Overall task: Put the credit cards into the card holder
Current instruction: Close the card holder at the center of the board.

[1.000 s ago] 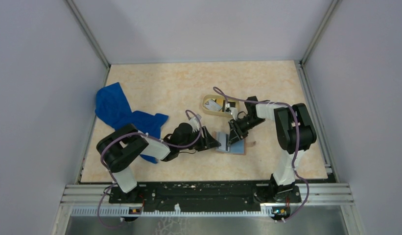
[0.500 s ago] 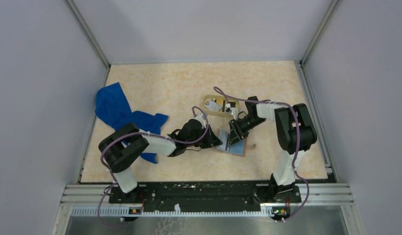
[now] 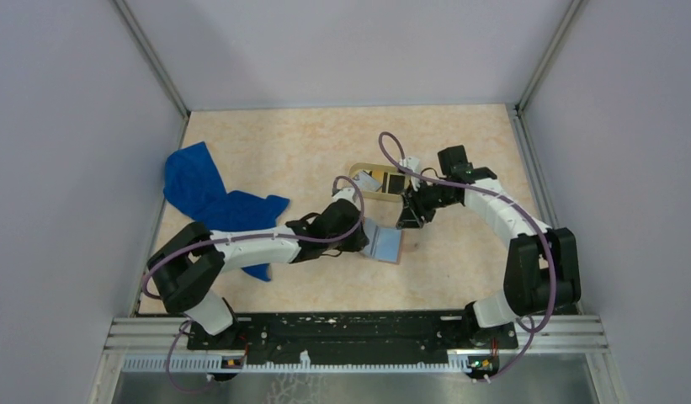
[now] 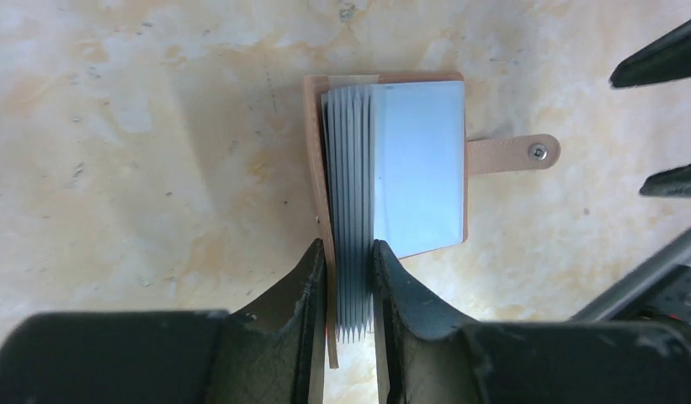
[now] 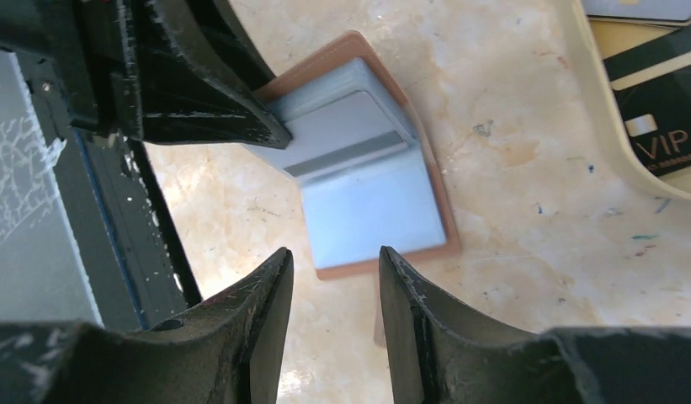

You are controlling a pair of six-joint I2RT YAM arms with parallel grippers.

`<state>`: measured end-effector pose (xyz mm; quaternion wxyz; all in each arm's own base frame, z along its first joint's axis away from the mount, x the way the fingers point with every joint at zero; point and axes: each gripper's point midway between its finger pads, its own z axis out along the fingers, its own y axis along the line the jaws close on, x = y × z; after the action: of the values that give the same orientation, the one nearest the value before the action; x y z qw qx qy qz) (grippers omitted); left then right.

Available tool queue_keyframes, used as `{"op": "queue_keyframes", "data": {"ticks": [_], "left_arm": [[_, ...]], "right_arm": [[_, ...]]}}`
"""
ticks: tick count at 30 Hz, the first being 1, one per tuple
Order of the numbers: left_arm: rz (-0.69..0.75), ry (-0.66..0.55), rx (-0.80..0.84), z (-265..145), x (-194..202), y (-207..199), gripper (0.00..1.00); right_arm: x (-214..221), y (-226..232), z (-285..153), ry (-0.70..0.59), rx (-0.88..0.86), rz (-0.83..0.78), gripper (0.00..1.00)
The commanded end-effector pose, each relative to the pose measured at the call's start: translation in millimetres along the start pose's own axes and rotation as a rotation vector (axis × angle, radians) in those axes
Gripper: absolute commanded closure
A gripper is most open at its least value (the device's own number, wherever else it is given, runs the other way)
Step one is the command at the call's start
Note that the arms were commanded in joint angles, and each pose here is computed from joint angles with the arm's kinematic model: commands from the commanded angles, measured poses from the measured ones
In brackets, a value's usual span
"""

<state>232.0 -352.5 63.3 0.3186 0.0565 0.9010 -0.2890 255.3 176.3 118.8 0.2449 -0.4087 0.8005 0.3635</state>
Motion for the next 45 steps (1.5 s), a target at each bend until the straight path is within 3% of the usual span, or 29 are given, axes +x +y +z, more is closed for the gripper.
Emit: {"op": "queue_keyframes", "data": {"ticks": [1,7,14,20,29,33,45], "left_arm": [[0.171,0.047,-0.259,-14.2,-0.1,33.6,0.9],[0.305,0.125,-0.48,-10.5,7.3,47.9,0.88],[0.423,0.136,-0.564,2.1,10.2,29.3,0.81],[0.472,0.158,-0.551,14.2,17.8,8.6,0.6],[0.455,0.157,-0.432,18.7,26.5,-20.8,0.5],[0.456,0.144,-0.374,16.5,26.1,-35.7,0.4],[0.438,0.116,-0.228,12.2,23.1,-68.0,0.35]], "right_arm": [[-3.4,-19.5,-11.6,-0.028,0.088,-0.005,0.57],[2.1,-34.4,-15.7,-0.064,0.101,0.092,0.57],[0.7,-39.1,-20.2,-0.107,0.088,0.136,0.57],[4.8,-43.7,-23.2,-0.121,0.079,0.175,0.57],[14.7,-46.3,-15.2,-0.094,0.046,0.221,0.57],[16.0,-45.2,-13.2,-0.091,0.034,0.228,0.57],[23.5,-45.8,-6.7,-0.072,0.001,0.261,0.58]]}}
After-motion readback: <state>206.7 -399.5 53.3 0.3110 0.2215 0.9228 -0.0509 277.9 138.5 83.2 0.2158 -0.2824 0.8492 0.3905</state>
